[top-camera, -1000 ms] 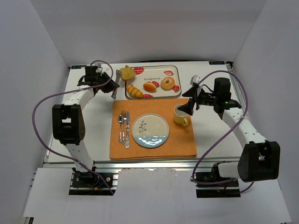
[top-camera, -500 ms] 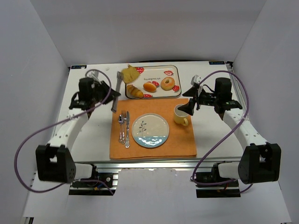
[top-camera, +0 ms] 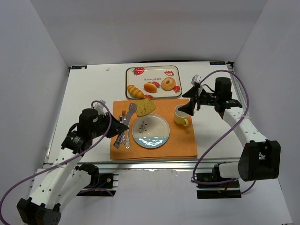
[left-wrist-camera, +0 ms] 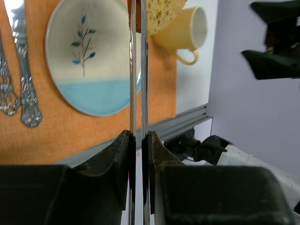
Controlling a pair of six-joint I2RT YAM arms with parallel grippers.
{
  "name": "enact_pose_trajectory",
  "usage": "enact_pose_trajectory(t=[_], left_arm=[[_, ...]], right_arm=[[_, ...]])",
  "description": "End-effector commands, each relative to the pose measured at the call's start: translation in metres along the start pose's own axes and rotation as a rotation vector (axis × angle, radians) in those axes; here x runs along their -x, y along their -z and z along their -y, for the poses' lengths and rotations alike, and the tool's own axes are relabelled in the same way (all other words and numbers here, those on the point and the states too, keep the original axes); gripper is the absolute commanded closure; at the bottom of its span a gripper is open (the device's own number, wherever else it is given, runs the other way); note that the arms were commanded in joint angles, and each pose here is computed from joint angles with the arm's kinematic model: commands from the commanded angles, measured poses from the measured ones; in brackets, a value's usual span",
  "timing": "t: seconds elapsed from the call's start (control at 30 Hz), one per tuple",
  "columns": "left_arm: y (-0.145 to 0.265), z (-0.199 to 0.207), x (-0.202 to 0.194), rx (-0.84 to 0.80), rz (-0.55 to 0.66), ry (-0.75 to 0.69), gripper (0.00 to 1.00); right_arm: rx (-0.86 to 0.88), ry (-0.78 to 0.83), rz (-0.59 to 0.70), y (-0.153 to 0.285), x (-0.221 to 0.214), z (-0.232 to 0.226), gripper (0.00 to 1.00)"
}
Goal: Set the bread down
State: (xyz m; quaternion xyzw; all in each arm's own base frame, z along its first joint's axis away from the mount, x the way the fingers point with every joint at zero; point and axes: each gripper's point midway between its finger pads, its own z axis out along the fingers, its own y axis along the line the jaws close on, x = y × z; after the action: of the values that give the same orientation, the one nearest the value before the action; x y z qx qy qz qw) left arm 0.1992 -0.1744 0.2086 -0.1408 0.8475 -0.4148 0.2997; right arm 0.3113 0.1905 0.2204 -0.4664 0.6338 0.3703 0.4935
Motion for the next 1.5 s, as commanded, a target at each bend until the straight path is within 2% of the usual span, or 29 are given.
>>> enact_pose_trajectory(t=[0.0,0.2,0.33,0.5,0.7,0.97,1.17,1.23,1.37,1.47], left_arm=[[-0.007,-0.021,-0.022,0.083,-0.089,0.045,0.94],[-0.024,-0.022,-0.041,0.100,-0.168,0.016,0.90],[-0.033,-0.026,-0.049,0.117,-0.193,0.015,0.75],[-0.038,-0.028,-0.057,0.131,-0.220,0.000,0.60],[-0.033,-0.036,-0.045,0.202,-0.150,-0.013,0.46],[-0.031,-0.020,-0.018,0.177,-0.014,0.032,0.44],[-0.040,0.008,0.026,0.147,0.128,0.054,0.44],[-0.044,0.014,0.044,0.142,0.179,0.086,0.44],[-0.062,0.003,0.094,0.135,0.292,0.228,0.45],[-0.078,-0.007,0.114,0.129,0.298,0.338,0.44]], right_arm=[[0.018,0.018,0.040,0.000,0.022,0.004,0.11],[0.010,0.038,0.047,0.003,0.026,0.002,0.11],[0.002,0.042,0.043,0.004,0.024,0.000,0.11],[-0.004,0.041,0.040,0.005,0.022,-0.002,0.11],[-0.001,0.039,0.040,0.004,0.020,-0.002,0.11],[0.007,0.035,0.041,0.004,0.019,-0.002,0.11],[0.013,0.035,0.040,0.003,0.017,-0.004,0.11],[0.017,0.034,0.041,0.003,0.017,-0.005,0.11],[0.024,0.037,0.045,0.004,0.017,-0.008,0.11],[0.026,0.034,0.049,0.004,0.016,-0.010,0.11]])
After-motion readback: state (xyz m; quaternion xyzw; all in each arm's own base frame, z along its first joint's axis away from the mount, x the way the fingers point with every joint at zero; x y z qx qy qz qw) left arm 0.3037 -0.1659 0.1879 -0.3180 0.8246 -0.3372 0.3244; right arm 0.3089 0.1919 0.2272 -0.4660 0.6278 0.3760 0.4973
